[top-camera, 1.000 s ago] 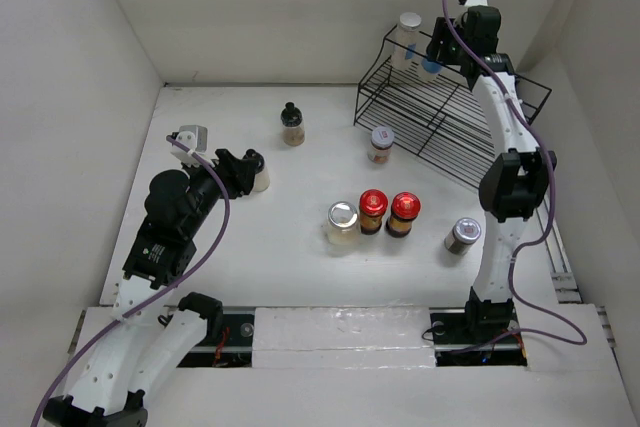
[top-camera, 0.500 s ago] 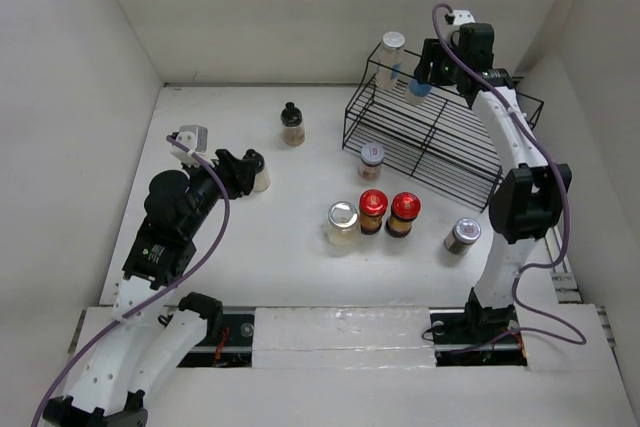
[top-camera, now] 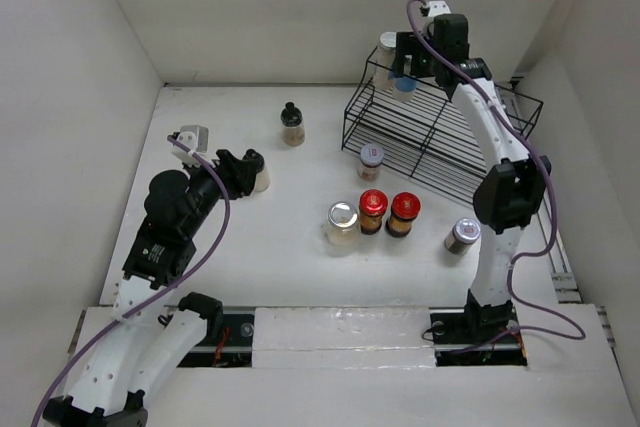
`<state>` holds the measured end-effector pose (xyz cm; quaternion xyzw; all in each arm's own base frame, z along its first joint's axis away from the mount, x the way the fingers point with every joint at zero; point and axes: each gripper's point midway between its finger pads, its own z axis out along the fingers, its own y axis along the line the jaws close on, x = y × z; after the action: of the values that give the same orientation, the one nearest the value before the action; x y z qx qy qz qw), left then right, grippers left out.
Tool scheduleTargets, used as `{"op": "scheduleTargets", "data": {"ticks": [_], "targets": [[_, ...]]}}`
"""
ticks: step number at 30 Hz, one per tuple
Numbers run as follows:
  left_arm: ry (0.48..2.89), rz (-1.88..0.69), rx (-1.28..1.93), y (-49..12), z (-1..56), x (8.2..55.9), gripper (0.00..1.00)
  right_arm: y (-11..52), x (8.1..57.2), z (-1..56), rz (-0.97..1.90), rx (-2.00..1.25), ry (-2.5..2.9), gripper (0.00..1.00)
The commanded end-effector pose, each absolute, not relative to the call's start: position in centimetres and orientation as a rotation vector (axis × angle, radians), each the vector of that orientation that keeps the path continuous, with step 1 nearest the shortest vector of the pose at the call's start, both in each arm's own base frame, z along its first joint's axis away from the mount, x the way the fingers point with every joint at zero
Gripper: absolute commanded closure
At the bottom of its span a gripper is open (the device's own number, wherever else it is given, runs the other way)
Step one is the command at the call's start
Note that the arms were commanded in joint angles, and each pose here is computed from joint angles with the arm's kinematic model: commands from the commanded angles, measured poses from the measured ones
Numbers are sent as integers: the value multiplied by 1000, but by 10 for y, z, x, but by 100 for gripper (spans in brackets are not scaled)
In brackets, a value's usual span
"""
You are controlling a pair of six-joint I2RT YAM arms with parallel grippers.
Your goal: Organize the condiment bottles
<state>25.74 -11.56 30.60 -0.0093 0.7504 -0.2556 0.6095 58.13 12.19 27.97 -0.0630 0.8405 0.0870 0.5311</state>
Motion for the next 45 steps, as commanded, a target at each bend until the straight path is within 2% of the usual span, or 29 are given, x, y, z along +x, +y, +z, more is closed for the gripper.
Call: {"op": "scheduleTargets", "data": {"ticks": [1,3,8,9,11,12,13,14,15,16,17,19,20,22,23,29,31,36,45], "targets": [[1693,-603,-13,-117,315,260,51,111,569,350,119,-98,1855,6],[1693,-603,-13,-117,315,260,51,103,558,380,101,-72,1797,0],[1692,-596,-20,-116,315,260,50,94,518,429,65,15,1668,0],[1683,-597,-19,-115,318,259,50,93,496,422,79,40,1670,3],[1682,-597,-19,-115,318,259,50,108,471,414,121,46,1644,29],[1682,-597,-19,-115,318,259,50,116,460,416,163,49,1606,50],[1681,-589,-28,-113,318,260,50,120,437,389,188,59,1639,84],[1691,-587,-28,-113,315,259,50,129,425,377,209,52,1655,93],[1689,-577,-38,-111,315,260,50,152,408,362,258,5,1683,94],[1699,-575,-38,-111,313,259,50,157,391,335,264,-12,1739,92],[1687,-575,-54,-109,316,258,50,164,377,320,270,-37,1783,68],[1686,-566,-62,-107,316,259,50,175,341,279,212,-103,1925,35],[1686,-566,-62,-107,316,259,50,170,325,261,187,-96,1980,14],[1686,-566,-62,-107,316,259,50,154,295,229,104,-99,2114,3],[1686,-566,-62,-107,316,259,50,149,281,220,118,-78,2142,0],[1694,-555,-102,-104,313,263,50,129,252,195,126,-44,2208,0],[1693,-554,-117,-103,314,263,50,125,248,191,127,-30,2225,3],[1682,-557,-116,-102,316,261,50,152,241,168,245,-170,2332,6],[1693,-547,-109,-102,313,263,50,154,269,151,131,-171,2317,6]]}}
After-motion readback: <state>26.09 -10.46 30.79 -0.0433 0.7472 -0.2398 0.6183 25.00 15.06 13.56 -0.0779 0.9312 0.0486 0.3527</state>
